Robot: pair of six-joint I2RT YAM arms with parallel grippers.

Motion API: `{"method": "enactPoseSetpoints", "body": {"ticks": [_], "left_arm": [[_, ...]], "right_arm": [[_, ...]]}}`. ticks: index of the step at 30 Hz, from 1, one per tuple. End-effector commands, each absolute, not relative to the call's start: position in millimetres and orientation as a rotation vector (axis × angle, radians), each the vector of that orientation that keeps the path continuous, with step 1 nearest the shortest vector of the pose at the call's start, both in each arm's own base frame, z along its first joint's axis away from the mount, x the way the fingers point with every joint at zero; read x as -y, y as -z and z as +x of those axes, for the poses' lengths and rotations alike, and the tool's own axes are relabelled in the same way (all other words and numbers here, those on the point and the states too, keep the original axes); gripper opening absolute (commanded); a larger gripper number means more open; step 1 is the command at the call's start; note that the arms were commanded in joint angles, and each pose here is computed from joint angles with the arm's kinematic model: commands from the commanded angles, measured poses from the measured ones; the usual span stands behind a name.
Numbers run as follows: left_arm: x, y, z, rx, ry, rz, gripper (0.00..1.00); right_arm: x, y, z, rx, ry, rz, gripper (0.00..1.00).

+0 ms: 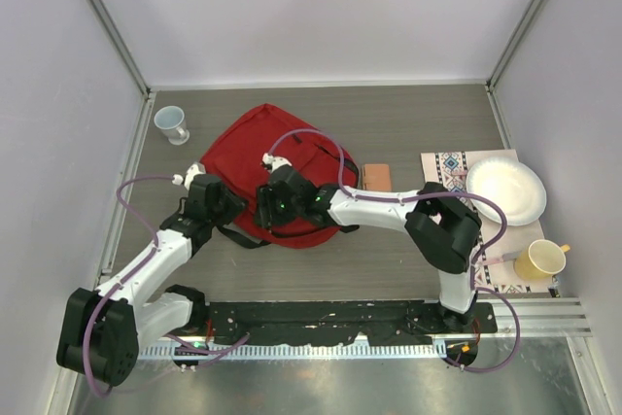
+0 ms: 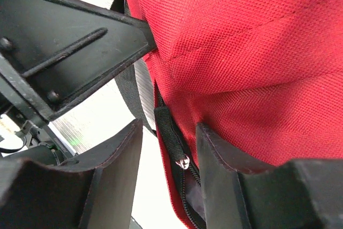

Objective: Pack the student bag
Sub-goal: Zip the student bag at the center of the board.

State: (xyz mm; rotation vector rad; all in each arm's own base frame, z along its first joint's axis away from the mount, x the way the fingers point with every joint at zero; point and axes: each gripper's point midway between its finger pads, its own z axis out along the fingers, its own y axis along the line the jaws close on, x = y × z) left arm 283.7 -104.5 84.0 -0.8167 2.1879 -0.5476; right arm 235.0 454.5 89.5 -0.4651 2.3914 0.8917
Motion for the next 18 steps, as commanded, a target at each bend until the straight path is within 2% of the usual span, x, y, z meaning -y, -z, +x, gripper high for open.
{"method": "enactPoseSetpoints", "body": {"ticks": [1,9,12,13,15,16,18], "left_arm": [[102.6,-81.4,282.0,-2.188,0.544,-0.805,0.24],[104.2,-80.0,279.7,-2.193,0.555,-0.801,0.2],[105.2,-80.1,280.0,-2.19,0.563,-0.8,0.2],[104.9,-79.3,279.9,-2.193,0.561,-0.8,0.2],[105.6,-78.9,279.6,-2.196,0.562,-0.798,0.2],[105.0,-78.9,280.3,-2.194,0.56,-0.798,0.2],[104.9,-78.6,280.1,-2.195,0.559,-0.799,0.2]], "right_arm": [[-469.4,-99.3,240.5,-2.342,-0.909,-0.483,0.49],[-473.0,-93.4,246.8,-2.34,-0.883,-0.476,0.41],[-477.0,-96.9,249.0,-2.333,-0.892,-0.469,0.33],[-479.1,-98.6,250.3,-2.327,-0.896,-0.47,0.26],[-480.1,-99.4,250.8,-2.325,-0.899,-0.468,0.22],[-479.7,-99.6,250.6,-2.324,-0.899,-0.469,0.12],[-479.3,-103.3,250.4,-2.314,-0.907,-0.468,0.06]]}}
